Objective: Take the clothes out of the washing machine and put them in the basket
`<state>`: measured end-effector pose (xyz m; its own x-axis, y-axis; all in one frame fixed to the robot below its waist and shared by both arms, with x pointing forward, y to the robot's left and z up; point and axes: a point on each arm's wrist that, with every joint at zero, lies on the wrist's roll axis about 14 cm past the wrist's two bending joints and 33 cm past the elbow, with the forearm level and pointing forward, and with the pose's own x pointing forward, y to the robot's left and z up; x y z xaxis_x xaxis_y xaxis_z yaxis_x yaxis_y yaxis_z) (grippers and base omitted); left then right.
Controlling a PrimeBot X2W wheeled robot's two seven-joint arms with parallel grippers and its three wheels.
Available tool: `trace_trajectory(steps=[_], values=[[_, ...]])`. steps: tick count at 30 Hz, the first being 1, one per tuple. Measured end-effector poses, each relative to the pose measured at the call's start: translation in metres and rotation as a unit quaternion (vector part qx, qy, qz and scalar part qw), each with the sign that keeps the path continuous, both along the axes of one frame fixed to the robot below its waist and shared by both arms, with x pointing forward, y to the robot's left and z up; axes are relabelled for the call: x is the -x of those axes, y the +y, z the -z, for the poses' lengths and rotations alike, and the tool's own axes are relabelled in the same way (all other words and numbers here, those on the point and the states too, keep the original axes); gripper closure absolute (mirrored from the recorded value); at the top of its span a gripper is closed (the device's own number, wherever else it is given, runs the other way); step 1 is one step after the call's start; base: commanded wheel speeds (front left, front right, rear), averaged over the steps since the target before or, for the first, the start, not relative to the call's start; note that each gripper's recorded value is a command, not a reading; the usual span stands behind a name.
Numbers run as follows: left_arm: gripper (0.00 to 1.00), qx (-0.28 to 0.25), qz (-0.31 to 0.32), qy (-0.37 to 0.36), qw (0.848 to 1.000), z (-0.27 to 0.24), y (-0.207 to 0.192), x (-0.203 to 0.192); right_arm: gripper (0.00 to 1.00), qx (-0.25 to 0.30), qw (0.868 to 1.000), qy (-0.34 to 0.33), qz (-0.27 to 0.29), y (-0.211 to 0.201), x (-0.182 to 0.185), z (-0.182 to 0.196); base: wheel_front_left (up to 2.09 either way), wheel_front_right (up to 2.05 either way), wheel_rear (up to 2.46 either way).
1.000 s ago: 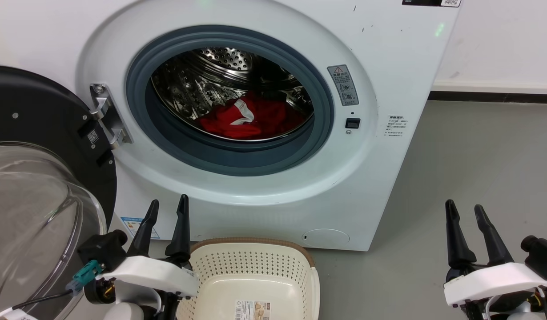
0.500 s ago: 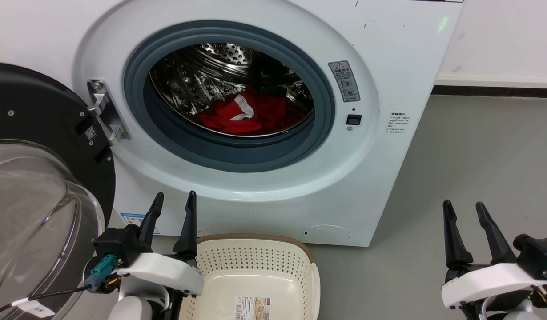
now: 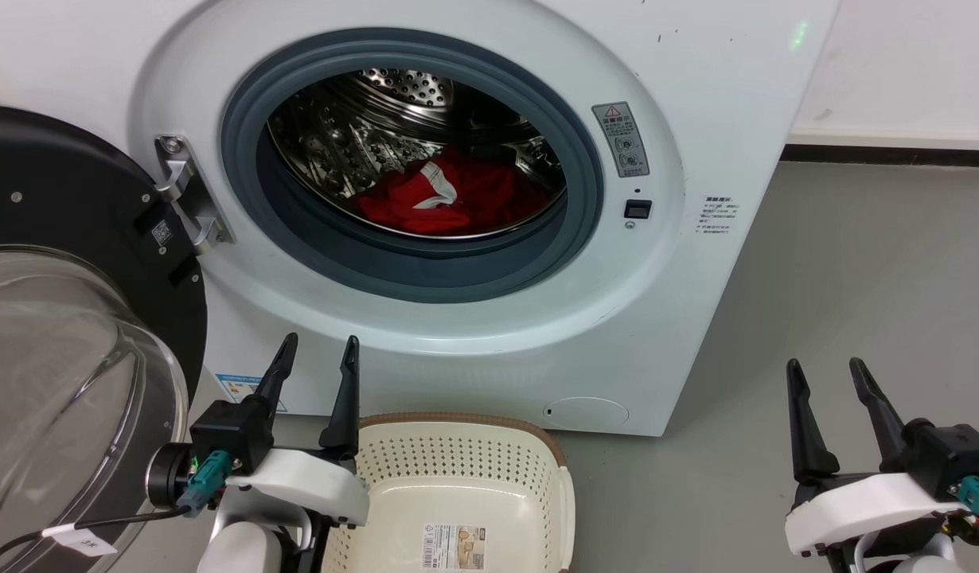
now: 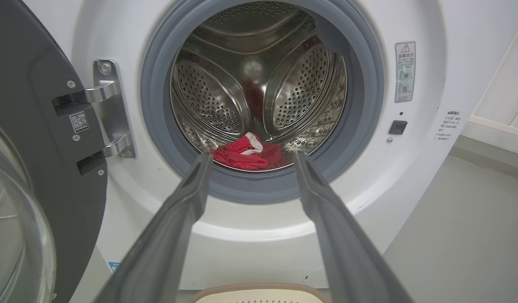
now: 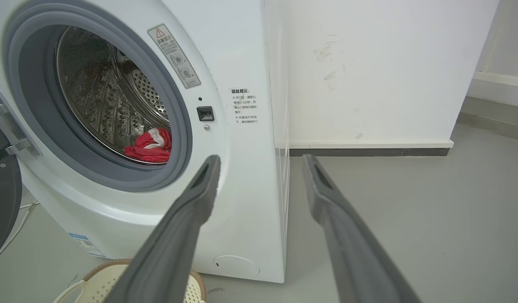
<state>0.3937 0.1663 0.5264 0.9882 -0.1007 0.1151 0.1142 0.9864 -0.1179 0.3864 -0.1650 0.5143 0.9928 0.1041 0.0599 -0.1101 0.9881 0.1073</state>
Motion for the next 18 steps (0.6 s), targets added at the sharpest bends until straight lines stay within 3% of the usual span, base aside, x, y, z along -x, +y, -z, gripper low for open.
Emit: trace_trajectory(steps=[18], values=[[0.00,-0.065,0.003,-0.014,0.998,-0.0014,-0.0021,0.0007,0.00,0.063,0.998,-0.005,-0.011,0.0055,-0.0015,0.0026,0.00,0.00,0.00]])
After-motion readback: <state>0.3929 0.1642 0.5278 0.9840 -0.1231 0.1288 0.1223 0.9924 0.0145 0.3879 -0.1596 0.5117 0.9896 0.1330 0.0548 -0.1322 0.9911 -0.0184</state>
